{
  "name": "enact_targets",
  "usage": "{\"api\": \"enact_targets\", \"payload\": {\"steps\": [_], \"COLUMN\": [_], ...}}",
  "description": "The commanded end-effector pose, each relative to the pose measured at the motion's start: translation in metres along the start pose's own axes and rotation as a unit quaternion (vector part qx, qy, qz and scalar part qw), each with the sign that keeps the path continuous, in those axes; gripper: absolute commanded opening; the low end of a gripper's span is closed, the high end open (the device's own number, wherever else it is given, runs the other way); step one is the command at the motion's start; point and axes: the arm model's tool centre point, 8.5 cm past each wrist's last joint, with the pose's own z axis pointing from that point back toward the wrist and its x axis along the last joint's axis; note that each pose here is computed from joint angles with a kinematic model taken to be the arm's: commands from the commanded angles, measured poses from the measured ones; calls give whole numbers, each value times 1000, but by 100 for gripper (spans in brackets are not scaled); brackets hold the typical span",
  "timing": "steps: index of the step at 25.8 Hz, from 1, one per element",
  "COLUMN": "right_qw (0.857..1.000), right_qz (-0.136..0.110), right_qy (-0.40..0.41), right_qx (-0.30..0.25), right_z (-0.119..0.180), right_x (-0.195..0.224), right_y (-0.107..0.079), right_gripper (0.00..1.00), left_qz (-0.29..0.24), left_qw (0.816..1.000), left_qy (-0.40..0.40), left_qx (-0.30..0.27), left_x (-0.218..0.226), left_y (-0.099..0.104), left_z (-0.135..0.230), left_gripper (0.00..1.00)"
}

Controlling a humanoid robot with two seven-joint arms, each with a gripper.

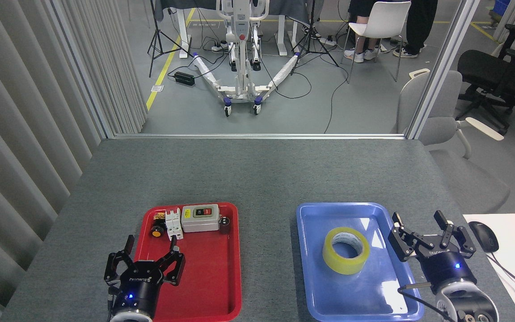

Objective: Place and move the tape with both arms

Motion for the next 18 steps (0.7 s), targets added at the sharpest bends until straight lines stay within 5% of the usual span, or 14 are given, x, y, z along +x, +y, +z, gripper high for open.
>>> {"api": "enact_targets", "payload": {"steps": [1,7,10,18], "right_qw": [999,999,999,999], "right_qz": [21,31,6,-6], "right_qy": [9,33,32,34], "right_qx": [-24,-1,0,10], "right_z": [31,58,62,70], "right_x": [13,3,0,4], "right_y": [4,19,21,35], "right_gripper": [96,97,98,98], "left_qz": [0,0,0,-1], "left_qw": [1000,1000,1000,1000], "left_qy": [0,0,0,-2], "left_qx": [-1,-2,-1,2], "left_x": [-1,-1,-2,-1], "left_y": [-1,-2,-1,0], "left_z": [2,2,1,-1], "left_gripper": [100,100,100,100]}}
